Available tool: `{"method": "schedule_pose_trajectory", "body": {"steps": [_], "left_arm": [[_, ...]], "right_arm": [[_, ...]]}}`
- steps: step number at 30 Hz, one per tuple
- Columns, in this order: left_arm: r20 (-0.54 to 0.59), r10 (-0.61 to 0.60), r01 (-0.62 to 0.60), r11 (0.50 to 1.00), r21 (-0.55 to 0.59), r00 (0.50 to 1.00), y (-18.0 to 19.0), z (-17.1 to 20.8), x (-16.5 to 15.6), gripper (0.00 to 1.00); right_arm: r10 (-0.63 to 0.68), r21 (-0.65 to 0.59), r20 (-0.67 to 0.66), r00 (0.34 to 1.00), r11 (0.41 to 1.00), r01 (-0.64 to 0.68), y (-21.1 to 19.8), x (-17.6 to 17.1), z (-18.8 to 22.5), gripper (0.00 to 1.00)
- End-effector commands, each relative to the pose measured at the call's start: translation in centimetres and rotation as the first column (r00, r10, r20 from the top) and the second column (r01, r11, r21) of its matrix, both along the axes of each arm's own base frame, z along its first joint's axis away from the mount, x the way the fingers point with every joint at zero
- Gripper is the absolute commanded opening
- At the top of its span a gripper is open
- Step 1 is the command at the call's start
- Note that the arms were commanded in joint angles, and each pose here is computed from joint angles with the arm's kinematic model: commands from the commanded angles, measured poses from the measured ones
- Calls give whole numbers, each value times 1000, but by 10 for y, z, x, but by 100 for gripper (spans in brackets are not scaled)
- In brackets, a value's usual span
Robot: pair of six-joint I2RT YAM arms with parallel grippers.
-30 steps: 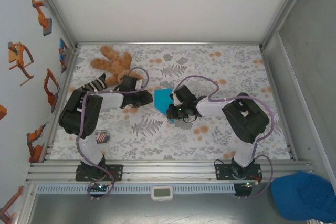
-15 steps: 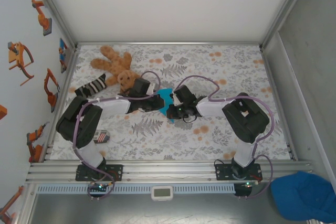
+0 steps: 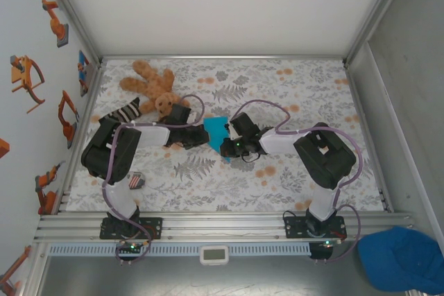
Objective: Fold a paper plane with a square sheet of paper (pick it up from the middle)
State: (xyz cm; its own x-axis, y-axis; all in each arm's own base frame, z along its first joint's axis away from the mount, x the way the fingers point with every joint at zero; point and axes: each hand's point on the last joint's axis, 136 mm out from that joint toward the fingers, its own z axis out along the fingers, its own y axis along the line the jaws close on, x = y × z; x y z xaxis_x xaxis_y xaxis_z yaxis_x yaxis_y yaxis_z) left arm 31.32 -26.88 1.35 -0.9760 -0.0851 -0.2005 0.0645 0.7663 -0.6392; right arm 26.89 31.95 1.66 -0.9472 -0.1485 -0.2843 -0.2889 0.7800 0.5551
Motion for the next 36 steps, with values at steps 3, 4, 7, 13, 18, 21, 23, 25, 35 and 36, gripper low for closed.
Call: {"method": "schedule_pose_trajectory", "body": {"steps": [3,4,7,13,18,21,23,25,35,36], "left_arm": [[-84,-66,70,996,48,994,-3,-22,-18,0],[-84,-75,80,995,65,994,-4,-23,-19,0],[-103,-70,82,989,119,992,2,-32,-24,0],[-123,-28,49,985,168,992,11,-39,-21,0],[-138,-11,37,982,187,990,14,-43,-21,0],[-143,-1,30,979,202,990,16,-45,-21,0],[-144,4,27,977,210,990,18,-46,-21,0],[-142,5,25,978,206,990,18,-44,-20,0],[-100,-1,16,989,150,995,6,-18,-9,0],[-89,-3,14,991,132,996,2,-11,-6,0]], "right_arm": [[-18,-101,-105,994,995,8,-21,-22,-19,0],[-15,-79,-94,995,997,8,-17,-19,-11,0],[-7,-13,-43,999,1000,6,-1,-5,17,0],[-9,19,-38,999,1000,9,18,13,17,0],[-17,24,-61,998,1000,18,22,14,4,0],[-13,10,-70,998,1000,13,13,5,0,0],[-3,6,-75,997,1000,4,5,-6,-2,0],[6,-9,-88,996,1000,-6,-6,-20,-7,0],[-33,-9,-38,999,999,33,-52,-59,3,0],[-45,-4,-10,999,999,45,-52,-55,11,0]]}}
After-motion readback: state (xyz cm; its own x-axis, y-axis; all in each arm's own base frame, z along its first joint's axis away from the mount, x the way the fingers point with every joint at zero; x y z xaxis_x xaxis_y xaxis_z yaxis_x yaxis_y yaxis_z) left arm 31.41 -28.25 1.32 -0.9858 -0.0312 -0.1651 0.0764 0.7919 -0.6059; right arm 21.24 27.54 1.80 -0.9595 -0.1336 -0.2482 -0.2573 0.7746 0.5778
